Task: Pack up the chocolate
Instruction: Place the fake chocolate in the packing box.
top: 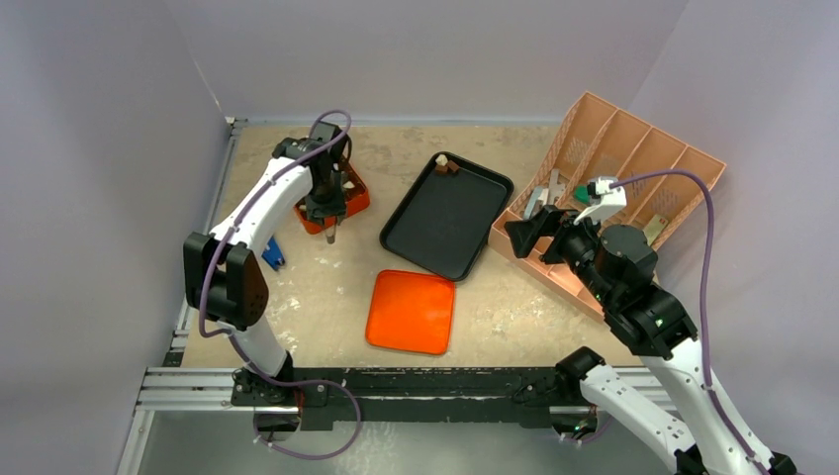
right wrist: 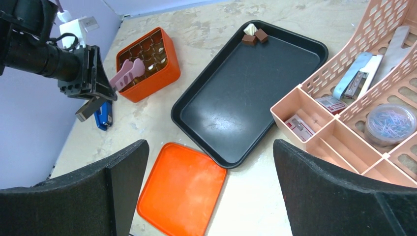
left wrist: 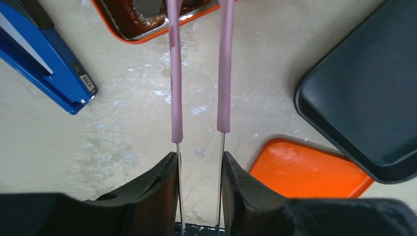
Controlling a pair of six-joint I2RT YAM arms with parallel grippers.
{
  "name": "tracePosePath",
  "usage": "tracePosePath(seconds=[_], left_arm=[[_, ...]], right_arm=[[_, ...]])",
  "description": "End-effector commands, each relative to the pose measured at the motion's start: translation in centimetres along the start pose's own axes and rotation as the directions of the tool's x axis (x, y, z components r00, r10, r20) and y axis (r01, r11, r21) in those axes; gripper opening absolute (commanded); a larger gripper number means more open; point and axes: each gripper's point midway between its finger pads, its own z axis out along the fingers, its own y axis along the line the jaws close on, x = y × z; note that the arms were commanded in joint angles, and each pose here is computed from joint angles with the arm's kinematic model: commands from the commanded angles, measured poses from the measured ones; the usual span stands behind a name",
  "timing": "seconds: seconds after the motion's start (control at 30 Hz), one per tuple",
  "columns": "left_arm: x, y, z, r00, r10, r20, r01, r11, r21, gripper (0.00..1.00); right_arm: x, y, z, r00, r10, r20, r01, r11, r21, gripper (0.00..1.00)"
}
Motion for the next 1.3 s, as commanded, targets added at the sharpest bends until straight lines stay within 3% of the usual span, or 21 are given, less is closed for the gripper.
tracePosePath(seconds=[0.0,0.2,0.4,0.73,0.9,1.27], left_arm=[[-2.9,-1.8,-3.1,0.994,-0.004,0.108,-0.009,0.993,0.116,0.32],[-4.0,-5.2,-4.2,0.989,0.045,0.141,-0.070,0.982,0.175,0.31],[-4.5,-11.7,-4.8,0.975,0.130,0.180,-0.170,0.958,0.232,0.32],[-4.2,-21.2,-2.7,0.954,0.226,0.195,-0.277,0.914,0.297,0.36],[-4.3,-23.5,-0.5,0.955,0.238,0.179,-0.286,0.903,0.321,0.37],[-4.8,-24.4,3.2,0.947,0.263,0.187,-0.308,0.909,0.282,0.40]], right_arm=[[-1.1,0.4,-0.3,0.999,0.006,0.035,-0.005,1.000,-0.013,0.99],[-1.0,0.6,-0.2,0.999,0.009,0.031,-0.008,1.000,-0.019,0.98],[-1.2,0.5,-0.2,0.999,0.007,0.033,-0.006,1.000,-0.009,0.98],[-1.9,0.5,0.0,0.999,0.000,0.039,0.000,1.000,0.006,0.98],[-1.8,0.5,0.1,0.999,0.008,0.043,-0.008,1.000,0.006,0.98],[-2.1,0.6,0.6,0.999,-0.003,0.048,0.003,1.000,0.012,0.98]])
